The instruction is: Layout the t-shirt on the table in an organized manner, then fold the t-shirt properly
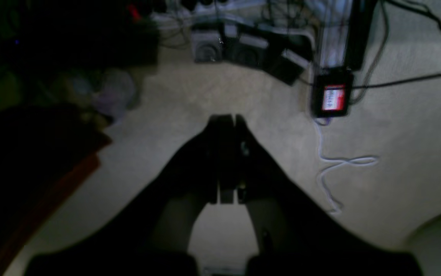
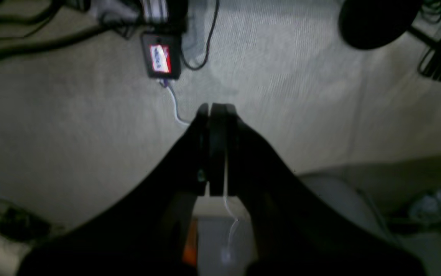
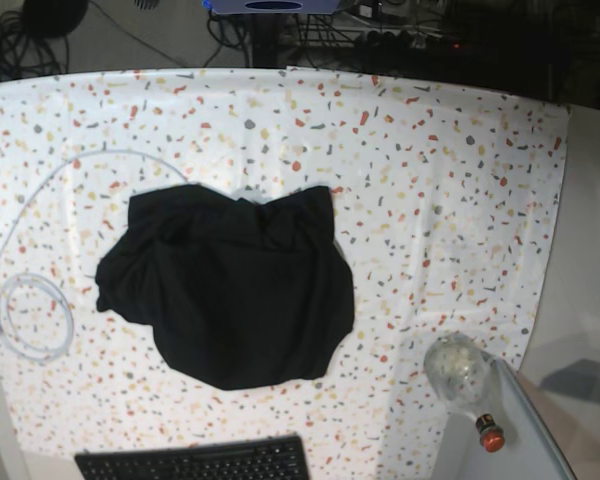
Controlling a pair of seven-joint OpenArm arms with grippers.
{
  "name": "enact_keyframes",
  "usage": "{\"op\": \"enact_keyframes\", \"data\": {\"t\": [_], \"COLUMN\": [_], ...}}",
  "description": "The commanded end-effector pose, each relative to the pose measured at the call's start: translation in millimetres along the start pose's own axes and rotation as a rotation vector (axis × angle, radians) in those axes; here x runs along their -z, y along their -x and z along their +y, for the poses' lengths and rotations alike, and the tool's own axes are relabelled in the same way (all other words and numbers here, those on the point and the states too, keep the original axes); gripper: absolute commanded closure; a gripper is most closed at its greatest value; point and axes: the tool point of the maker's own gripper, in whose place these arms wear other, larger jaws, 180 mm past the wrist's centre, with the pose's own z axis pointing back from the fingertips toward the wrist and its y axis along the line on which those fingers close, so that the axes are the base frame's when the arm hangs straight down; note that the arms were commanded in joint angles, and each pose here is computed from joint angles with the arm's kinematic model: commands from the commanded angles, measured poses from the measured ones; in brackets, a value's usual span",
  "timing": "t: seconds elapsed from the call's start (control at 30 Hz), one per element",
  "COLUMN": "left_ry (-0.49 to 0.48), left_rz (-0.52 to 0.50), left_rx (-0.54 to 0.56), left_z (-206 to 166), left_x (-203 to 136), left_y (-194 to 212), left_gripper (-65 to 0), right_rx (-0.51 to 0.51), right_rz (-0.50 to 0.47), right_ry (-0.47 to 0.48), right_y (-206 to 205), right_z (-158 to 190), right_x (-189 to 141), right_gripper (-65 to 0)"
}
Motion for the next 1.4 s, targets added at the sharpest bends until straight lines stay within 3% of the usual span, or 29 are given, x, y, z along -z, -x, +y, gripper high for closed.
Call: {"op": "enact_keyframes", "data": {"t": [0.0,0.2,0.37,0.63,0.7,0.87,0.97,1.07,1.1,1.23,1.37], "left_ry": [-0.002,0.014,0.083,0.220,0.243,0.374,0.413,0.455,0.465,0.486,0.507], "left_rz": [-0.053,-0.296,-0.504,-0.831,-0.830,-0.685,-0.699,-0.721,-0.725,-0.716,-0.652], "left_rx": [0.016,0.100,-0.004,-0.204,-0.238,-0.404,-0.480,-0.538,-0.553,-0.606,-0.626], "left_z": [5.0,15.4,25.8,40.6,43.5,32.3,21.6,7.6,4.7,-2.7,-20.4], "left_x": [-9.5,-72.3,-124.2,-175.4,-172.5,-144.0,-132.7,-130.1,-129.1,-117.8,-94.9], "left_y": [-7.1,-68.9,-139.8,-279.1,-306.9,-360.1,-390.4,-417.2,-424.7,-447.6,-468.9], "left_gripper": [0.0,0.0,0.0,0.0,0.0,-0.3,-23.0,-37.7,-40.8,-42.0,-42.0], "right_rx": [0.026,0.118,0.133,0.162,0.176,0.205,0.147,0.066,0.036,-0.049,-0.034], "right_rz": [-0.062,-0.177,-0.284,-0.578,-0.651,-0.854,-0.899,-0.905,-0.898,-0.895,-0.900], "right_ry": [0.028,0.138,0.195,0.289,0.311,0.356,0.359,0.347,0.341,0.311,0.287], "right_y": [-18.9,-62.2,-100.0,-201.8,-228.0,-300.7,-336.0,-366.6,-375.0,-400.9,-423.7], "right_z": [-12.1,-60.8,-84.6,-119.7,-129.0,-152.2,-156.7,-150.3,-146.8,-127.5,-121.4], "right_x": [-8.2,-62.5,-106.8,-190.4,-205.7,-248.1,-263.9,-275.6,-277.3,-279.7,-274.9], "right_gripper": [0.0,0.0,0.0,0.0,0.0,0.0,0.0,-12.9,-13.4,-13.2,-13.2]}}
